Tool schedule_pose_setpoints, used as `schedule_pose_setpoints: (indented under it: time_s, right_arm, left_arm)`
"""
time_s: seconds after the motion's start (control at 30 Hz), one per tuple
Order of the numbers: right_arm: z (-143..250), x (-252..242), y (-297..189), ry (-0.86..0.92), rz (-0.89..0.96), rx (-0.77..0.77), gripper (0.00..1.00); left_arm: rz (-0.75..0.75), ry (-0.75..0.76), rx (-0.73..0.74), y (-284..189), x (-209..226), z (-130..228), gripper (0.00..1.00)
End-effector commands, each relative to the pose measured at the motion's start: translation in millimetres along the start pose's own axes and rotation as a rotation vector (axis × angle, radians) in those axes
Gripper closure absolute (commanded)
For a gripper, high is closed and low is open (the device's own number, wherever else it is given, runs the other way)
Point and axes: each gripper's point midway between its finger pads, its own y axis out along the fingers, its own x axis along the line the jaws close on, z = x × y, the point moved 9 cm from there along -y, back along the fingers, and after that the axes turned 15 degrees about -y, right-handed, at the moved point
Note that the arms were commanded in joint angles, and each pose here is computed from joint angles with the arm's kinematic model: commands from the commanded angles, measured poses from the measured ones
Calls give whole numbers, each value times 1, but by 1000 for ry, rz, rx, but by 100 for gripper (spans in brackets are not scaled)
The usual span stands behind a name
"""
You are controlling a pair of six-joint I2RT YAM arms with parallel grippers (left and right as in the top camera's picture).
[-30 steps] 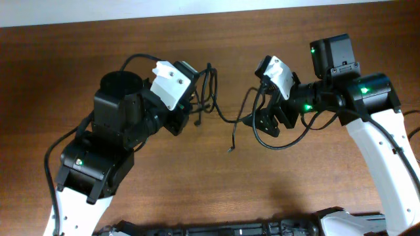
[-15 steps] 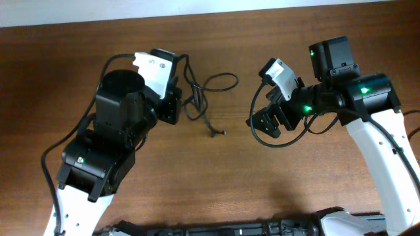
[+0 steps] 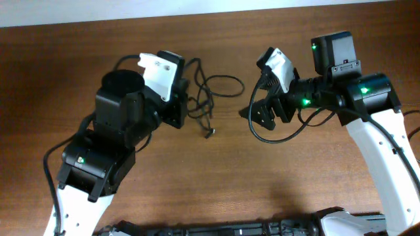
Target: Untangle cables
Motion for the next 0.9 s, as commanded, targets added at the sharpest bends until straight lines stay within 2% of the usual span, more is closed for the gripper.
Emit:
schedule_pose_setpoints:
  time_s: [0.0,0.27,0.7,0.87]
  right_arm:
    - [-9,3,-2,-35,-18,-57,1]
    - [-13,3,-2,-56,-29,-90,1]
    - [-9,-1,1,-35,-18,-64,1]
    - [-14,-2,1,49,-28,-92,1]
  left_arm:
    - [251,61,44,-1,-21,-2,100]
    - [375,93,38,-2,-31,-5,100]
    - [458,134,19,-4,-39,-8,100]
    - [542,198,38,-6,-44,-5,100]
